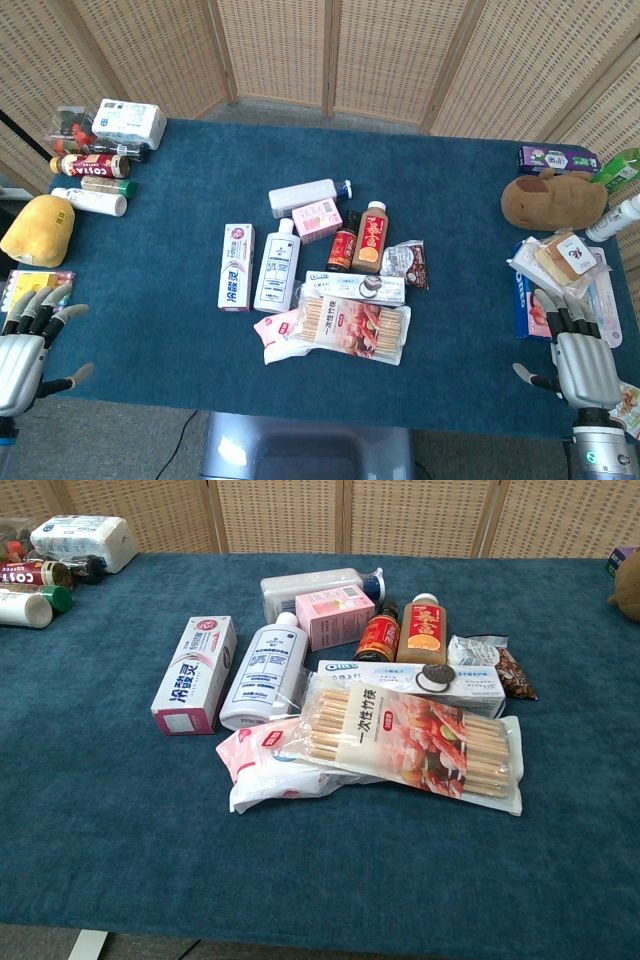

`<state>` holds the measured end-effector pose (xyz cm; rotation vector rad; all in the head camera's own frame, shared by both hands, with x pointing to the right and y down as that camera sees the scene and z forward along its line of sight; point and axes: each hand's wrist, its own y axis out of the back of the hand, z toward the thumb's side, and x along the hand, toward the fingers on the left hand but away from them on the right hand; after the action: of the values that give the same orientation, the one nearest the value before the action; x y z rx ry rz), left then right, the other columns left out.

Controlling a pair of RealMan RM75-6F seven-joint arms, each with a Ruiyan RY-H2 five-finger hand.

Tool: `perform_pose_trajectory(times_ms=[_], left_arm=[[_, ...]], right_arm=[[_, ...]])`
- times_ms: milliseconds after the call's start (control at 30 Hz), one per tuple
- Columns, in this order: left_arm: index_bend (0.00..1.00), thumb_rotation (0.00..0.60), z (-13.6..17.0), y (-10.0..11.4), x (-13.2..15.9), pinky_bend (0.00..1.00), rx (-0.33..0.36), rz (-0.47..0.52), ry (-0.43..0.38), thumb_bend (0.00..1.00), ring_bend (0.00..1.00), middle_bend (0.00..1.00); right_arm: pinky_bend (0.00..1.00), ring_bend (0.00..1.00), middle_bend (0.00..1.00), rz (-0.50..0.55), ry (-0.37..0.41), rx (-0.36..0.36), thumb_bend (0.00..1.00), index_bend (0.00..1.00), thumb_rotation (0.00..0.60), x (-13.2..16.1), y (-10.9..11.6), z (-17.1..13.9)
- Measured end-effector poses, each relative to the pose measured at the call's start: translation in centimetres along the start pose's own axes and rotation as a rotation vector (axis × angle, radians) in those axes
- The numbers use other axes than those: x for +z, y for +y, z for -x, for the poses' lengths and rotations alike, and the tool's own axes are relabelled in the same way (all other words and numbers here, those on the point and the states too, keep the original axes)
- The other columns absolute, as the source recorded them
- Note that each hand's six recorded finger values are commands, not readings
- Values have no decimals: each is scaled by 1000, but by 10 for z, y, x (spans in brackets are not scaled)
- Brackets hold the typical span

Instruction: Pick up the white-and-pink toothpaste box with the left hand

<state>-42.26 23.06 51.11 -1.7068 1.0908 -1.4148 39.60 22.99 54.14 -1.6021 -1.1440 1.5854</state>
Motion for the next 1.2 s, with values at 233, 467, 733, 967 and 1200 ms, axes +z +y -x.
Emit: perform_pose_trajectory(times_ms=[233, 467, 733, 967, 1200], left_arm=[[265, 600, -3, 1, -1, 0, -11, -12, -1, 206, 51, 94], [249, 600, -8, 3, 3, 0, -41, -42, -20, 204, 46, 80], [244, 600, -36, -2, 21, 0, -106, -123, -106, 206, 0, 33], [191, 600, -72, -26, 46, 0, -178, -194, -186, 207, 0, 63], [180, 600, -110, -63, 79, 0, -232, -242, -267, 207, 0, 63]], right_arm=[[0, 0, 0, 9, 15, 12, 37, 0, 600, 3, -5, 0], [0, 0, 0, 21, 5, 9, 40, 0, 600, -2, -3, -5], [0, 0, 0, 17, -5, 6, 38, 0, 600, -6, 2, -8], [0, 0, 0, 19, -26, -17, 37, 0, 600, -15, 10, -15], [0, 0, 0, 21, -53, -49, 38, 0, 600, -26, 22, -24]])
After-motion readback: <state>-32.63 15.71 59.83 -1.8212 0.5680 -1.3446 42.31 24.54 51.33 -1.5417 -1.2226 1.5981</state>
